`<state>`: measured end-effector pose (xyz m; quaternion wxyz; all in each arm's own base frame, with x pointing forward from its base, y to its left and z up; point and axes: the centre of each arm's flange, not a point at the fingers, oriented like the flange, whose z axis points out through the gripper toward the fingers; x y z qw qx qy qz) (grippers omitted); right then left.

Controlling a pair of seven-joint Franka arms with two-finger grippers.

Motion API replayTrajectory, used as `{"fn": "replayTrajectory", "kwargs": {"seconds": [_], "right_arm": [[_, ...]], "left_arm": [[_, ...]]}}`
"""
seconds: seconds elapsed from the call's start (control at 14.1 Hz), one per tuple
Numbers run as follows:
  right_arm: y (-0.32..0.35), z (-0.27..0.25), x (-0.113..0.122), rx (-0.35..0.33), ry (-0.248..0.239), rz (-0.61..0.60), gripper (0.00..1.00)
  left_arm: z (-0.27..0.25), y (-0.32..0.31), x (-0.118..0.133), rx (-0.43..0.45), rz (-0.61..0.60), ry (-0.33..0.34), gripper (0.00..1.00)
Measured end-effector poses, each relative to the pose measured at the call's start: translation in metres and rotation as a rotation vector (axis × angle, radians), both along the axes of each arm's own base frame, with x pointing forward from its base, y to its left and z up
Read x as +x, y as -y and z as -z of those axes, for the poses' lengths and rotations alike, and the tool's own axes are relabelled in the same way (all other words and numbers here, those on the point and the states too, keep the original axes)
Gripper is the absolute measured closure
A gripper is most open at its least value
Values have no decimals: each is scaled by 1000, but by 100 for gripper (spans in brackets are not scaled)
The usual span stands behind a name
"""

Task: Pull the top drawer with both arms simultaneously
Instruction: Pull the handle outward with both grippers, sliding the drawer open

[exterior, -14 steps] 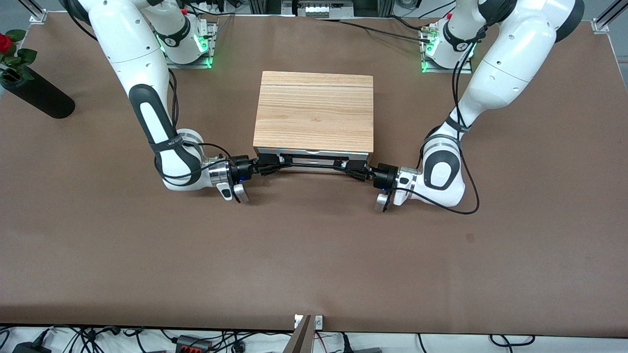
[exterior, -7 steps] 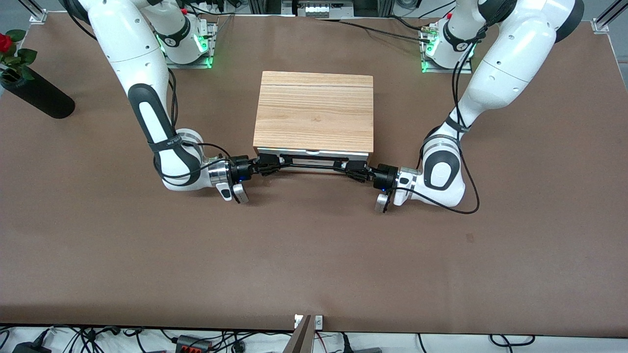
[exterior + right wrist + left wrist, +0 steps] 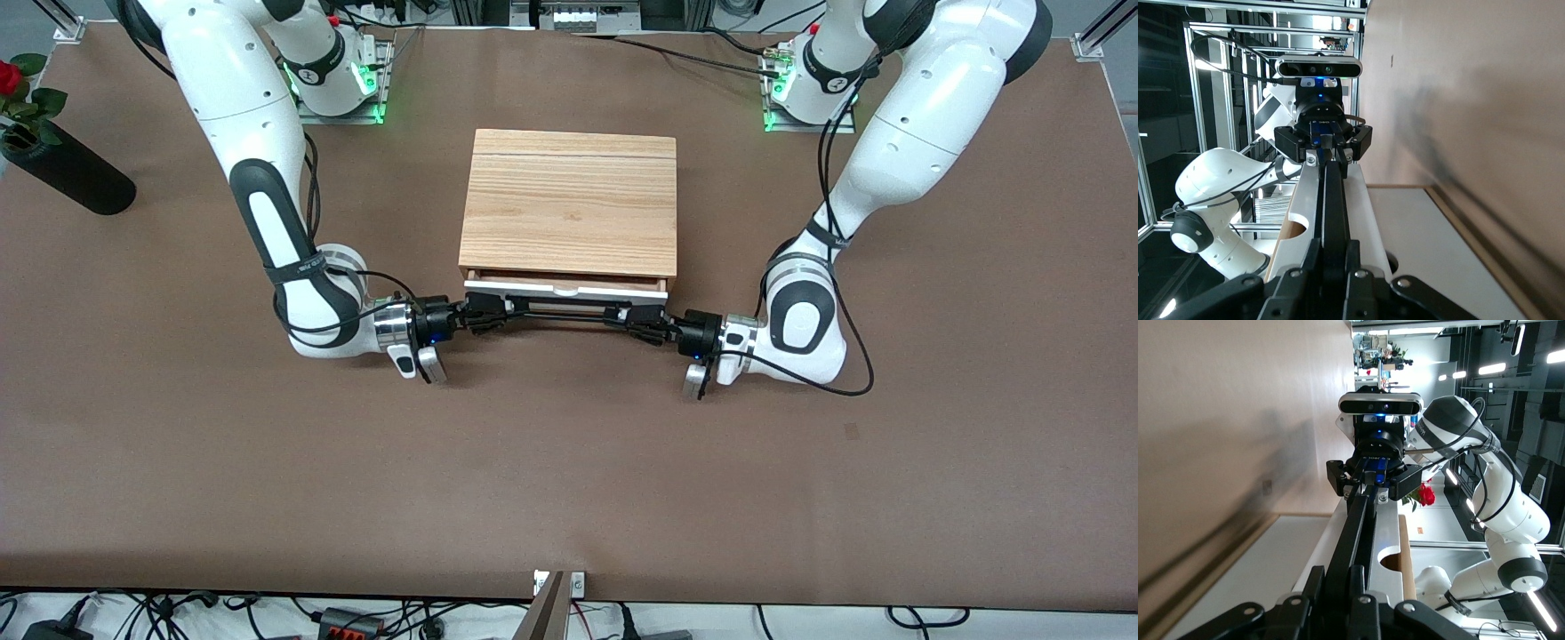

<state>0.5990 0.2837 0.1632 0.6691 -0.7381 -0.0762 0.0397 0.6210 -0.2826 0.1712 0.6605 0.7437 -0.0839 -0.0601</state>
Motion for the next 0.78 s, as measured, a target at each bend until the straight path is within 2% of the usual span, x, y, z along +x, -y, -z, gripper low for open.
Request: {"fn": "replayTrajectory", "kwargs": {"seconds": [0.35, 0.64, 0.78], "right_arm": [[3, 5, 26, 26, 12, 6, 81], [3, 5, 32, 21, 21, 16, 79], [5, 10, 35, 3, 31, 31, 62]], "left_arm": [[-5, 1, 19, 24, -48, 42, 81], [-4, 1, 24, 21, -55, 51, 81], [-4, 1, 24, 21, -55, 51, 81]]}}
